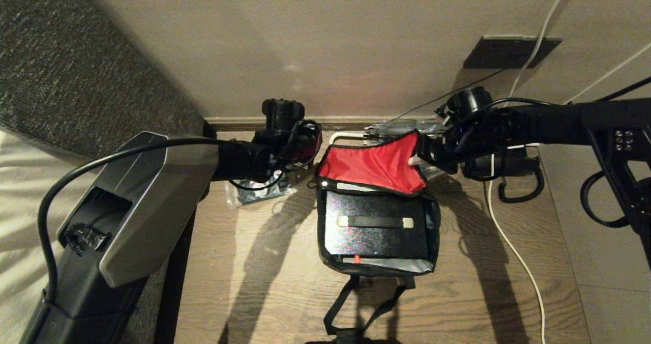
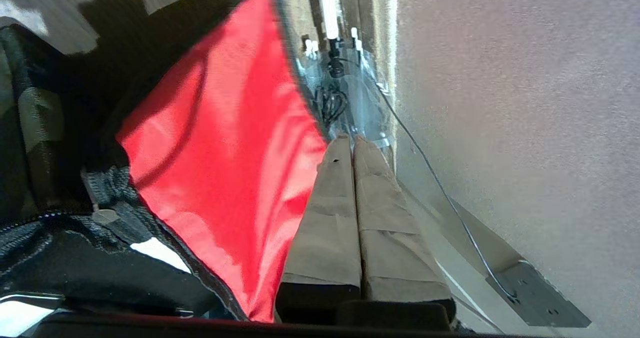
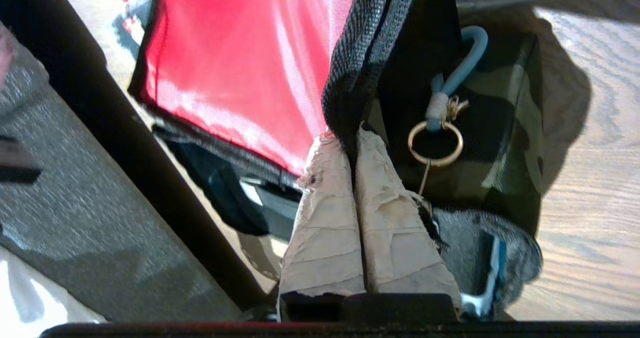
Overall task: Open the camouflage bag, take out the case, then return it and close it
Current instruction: Close the top of the storage box
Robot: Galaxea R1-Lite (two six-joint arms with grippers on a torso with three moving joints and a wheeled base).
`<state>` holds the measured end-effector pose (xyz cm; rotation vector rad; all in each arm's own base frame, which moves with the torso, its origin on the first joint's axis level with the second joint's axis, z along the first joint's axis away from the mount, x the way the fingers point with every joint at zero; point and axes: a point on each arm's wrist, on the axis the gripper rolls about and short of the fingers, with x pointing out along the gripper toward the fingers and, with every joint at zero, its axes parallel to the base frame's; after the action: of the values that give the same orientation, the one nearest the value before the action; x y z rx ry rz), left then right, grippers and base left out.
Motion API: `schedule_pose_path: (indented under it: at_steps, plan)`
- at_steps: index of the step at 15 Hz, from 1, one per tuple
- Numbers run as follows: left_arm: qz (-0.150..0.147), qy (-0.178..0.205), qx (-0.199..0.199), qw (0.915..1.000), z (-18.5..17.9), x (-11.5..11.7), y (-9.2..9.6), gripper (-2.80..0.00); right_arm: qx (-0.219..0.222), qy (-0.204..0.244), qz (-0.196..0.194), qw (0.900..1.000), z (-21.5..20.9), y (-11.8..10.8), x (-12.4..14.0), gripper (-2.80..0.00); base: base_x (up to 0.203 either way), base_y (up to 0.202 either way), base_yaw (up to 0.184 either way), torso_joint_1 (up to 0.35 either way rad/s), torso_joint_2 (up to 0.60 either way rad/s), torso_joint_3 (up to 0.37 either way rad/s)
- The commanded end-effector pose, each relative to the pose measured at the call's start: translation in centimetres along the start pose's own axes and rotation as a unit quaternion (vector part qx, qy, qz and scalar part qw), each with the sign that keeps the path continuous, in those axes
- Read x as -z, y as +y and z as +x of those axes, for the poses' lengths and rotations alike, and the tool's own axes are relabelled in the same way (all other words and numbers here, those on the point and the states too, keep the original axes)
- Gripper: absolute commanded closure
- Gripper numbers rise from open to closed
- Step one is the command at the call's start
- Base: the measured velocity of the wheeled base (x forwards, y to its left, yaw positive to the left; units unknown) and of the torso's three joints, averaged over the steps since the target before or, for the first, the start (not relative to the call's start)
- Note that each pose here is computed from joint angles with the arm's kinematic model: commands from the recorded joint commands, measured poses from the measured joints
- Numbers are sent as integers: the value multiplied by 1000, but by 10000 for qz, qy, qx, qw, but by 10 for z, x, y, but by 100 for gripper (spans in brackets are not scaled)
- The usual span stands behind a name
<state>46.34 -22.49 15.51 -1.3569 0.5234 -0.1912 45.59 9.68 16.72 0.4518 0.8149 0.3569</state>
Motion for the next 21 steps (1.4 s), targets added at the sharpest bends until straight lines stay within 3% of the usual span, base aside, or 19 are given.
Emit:
schedule_pose_path:
  at_steps: [1,13,21]
  plan:
    - [-43,7,-13,10000,1,1,2,0,26,79,-101,9999,-7,2,1,0,0,0,0,0,0,0]
    - [-22,10,-95,10000,1,0,4,0,90,467,-802,9956,-30,16,9,0,0,0,0,0,0,0]
    - [-29,-9,-129,9999,-2,-3,2,0,140,1002,-1298,9864,-48,27,21,0,0,0,0,0,0,0]
